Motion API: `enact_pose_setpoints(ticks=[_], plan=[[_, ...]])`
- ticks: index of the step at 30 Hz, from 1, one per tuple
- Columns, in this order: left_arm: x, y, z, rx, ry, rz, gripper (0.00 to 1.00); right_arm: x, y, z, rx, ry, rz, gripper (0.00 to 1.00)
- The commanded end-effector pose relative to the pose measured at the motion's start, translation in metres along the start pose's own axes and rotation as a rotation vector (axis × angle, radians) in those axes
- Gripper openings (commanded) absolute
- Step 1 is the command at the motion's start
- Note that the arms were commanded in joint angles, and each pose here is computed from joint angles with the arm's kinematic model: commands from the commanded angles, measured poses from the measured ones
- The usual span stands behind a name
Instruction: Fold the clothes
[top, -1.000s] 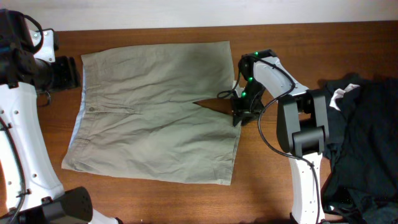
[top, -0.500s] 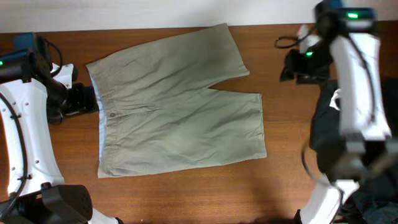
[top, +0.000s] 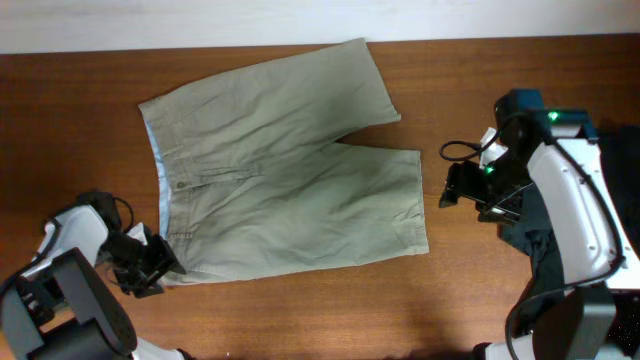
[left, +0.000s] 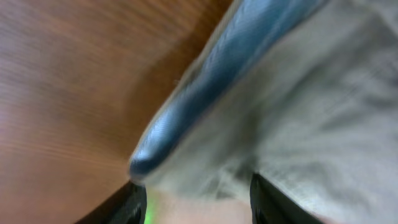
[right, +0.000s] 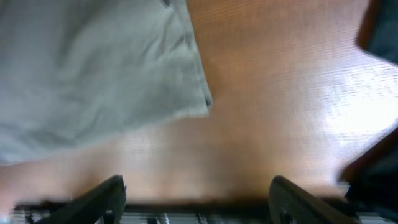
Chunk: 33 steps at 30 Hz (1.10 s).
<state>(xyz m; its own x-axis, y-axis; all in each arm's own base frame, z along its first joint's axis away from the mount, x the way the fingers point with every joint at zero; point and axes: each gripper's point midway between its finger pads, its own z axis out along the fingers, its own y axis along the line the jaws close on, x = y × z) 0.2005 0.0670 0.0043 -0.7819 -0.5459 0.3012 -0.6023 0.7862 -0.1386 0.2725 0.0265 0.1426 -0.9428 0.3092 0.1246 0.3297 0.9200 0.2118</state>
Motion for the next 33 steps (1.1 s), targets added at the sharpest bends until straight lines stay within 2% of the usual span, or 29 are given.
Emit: enact_pose_setpoints(ticks=[1,3,4,7,8,11,14,15,17,20,22,23,24,25,26,27,28,29,30,31,33], plan=[[0.011,0.002,0.027,0.029,0.004,-0.113,0.47,0.006,-0.01,0.027,0.016,0.023,0.095,0.77],[0.009,0.012,0.035,-0.016,-0.022,-0.171,0.45,0.006,-0.014,0.042,0.017,0.021,0.097,0.77],[0.003,0.023,0.034,-0.074,-0.056,-0.203,0.37,0.001,-0.016,0.043,0.029,0.001,0.094,0.77],[-0.01,0.024,0.033,-0.08,-0.11,-0.211,0.08,-0.005,-0.02,0.047,0.045,-0.026,0.124,0.81],[-0.01,0.024,0.033,-0.079,-0.11,-0.211,0.01,-0.002,-0.023,0.05,0.055,-0.021,0.154,0.81],[-0.01,0.024,0.033,-0.079,-0.109,-0.211,0.01,0.012,-0.037,0.081,0.083,0.016,0.274,0.8],[-0.008,0.024,0.033,-0.081,-0.103,-0.211,0.01,0.029,-0.035,0.112,0.021,0.07,0.282,0.69],[-0.007,0.024,0.034,-0.082,-0.099,-0.211,0.01,0.032,-0.034,0.121,-0.007,0.075,0.281,0.66],[-0.005,0.025,0.034,-0.084,-0.092,-0.212,0.01,0.038,-0.01,0.141,-0.188,0.096,0.293,0.66],[-0.003,0.025,0.034,-0.085,-0.085,-0.213,0.01,0.044,-0.009,0.163,-0.243,0.087,0.37,0.65],[-0.003,0.025,0.034,-0.086,-0.082,-0.213,0.02,0.034,0.003,0.161,-0.322,0.059,0.344,0.53],[-0.002,0.025,0.034,-0.086,-0.081,-0.214,0.02,0.033,0.006,0.16,-0.343,0.059,0.339,0.33],[-0.002,0.025,0.034,-0.087,-0.078,-0.214,0.02,0.034,0.006,0.16,-0.342,0.062,0.34,0.21],[-0.001,0.025,0.034,-0.088,-0.074,-0.215,0.02,0.036,0.005,0.16,-0.337,0.071,0.345,0.05],[0.001,0.025,0.034,-0.089,-0.068,-0.215,0.02,0.036,0.005,0.159,-0.336,0.072,0.345,0.04],[0.001,0.025,0.034,-0.09,-0.066,-0.215,0.05,0.033,0.007,0.157,-0.34,0.062,0.326,0.04],[0.001,0.025,0.034,-0.09,-0.066,-0.215,0.13,0.029,0.008,0.155,-0.345,0.051,0.307,0.04],[0.002,0.025,0.034,-0.091,-0.062,-0.215,0.28,0.024,0.011,0.15,-0.351,0.034,0.275,0.04],[0.004,0.026,0.034,-0.093,-0.054,-0.213,0.36,0.019,0.014,0.146,-0.361,0.019,0.246,0.04],[0.007,0.026,0.034,-0.095,-0.042,-0.211,0.38,0.013,0.017,0.143,-0.373,-0.003,0.213,0.04],[0.015,0.021,0.035,-0.066,-0.006,-0.218,0.62,0.001,0.025,0.136,-0.408,-0.046,0.168,0.04]])
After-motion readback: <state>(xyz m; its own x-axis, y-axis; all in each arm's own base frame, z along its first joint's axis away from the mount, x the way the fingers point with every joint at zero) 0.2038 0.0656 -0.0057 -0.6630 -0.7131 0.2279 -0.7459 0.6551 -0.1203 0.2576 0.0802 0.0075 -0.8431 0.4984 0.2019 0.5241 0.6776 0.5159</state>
